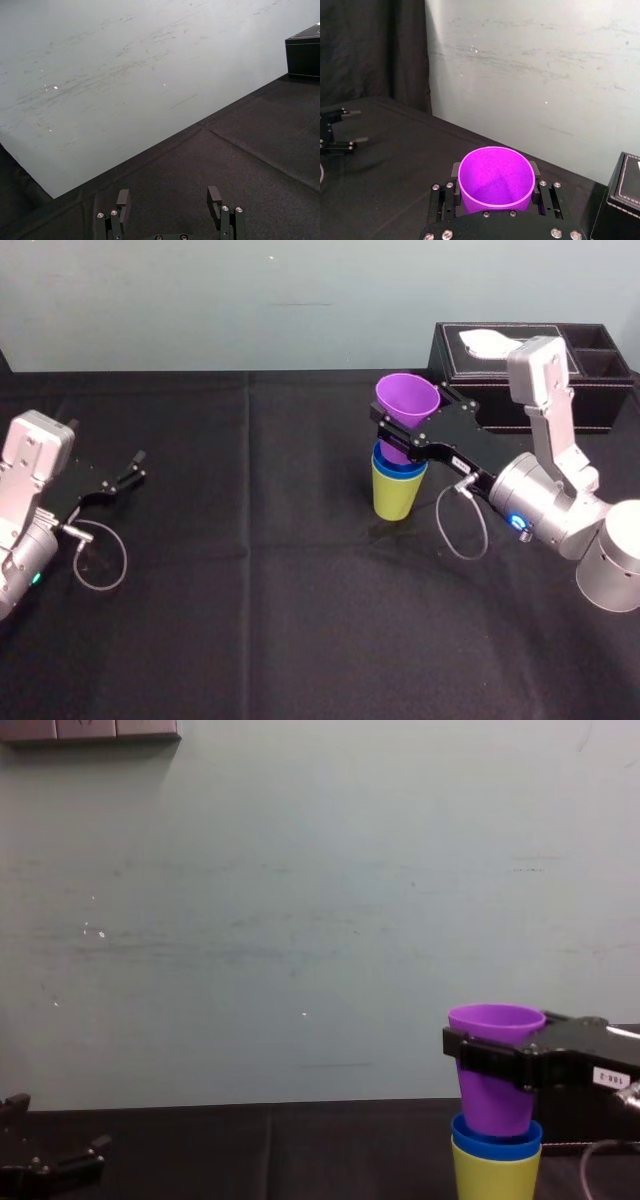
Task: Stack the three plastic cups sequentially using one hand.
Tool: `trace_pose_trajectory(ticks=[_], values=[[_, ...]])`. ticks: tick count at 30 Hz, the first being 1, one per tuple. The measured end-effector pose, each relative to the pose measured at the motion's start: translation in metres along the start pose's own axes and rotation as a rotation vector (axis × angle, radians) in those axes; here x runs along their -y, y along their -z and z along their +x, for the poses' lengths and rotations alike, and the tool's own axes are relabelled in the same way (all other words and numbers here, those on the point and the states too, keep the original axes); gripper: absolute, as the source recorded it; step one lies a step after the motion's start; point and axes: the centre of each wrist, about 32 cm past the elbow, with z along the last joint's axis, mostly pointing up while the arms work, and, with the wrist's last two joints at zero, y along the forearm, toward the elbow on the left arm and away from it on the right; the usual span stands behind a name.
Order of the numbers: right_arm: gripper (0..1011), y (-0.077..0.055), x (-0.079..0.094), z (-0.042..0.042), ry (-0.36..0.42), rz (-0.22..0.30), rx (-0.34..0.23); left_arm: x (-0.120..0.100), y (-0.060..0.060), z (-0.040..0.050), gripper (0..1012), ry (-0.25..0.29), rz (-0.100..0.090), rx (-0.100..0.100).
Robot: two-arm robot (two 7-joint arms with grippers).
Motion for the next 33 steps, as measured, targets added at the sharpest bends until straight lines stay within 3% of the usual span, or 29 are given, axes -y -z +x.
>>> trace_pose_trajectory(ticks=[11, 22, 33], values=[[744, 0.016, 0.001, 0.0025, 0.009, -0.021, -0.010, 0.000, 0.000, 0.0000, 1011, 0.000, 0.000, 0.000], [744, 0.029, 0.002, -0.0011, 0.005, -0.042, -0.019, 0.000, 0.000, 0.0000, 1011, 0.000, 0.000, 0.000], [743, 0.034, 0.002, -0.0014, 0.007, -0.051, -0.008, 0.000, 0.000, 0.0000, 1011, 0.000, 0.000, 0.000]])
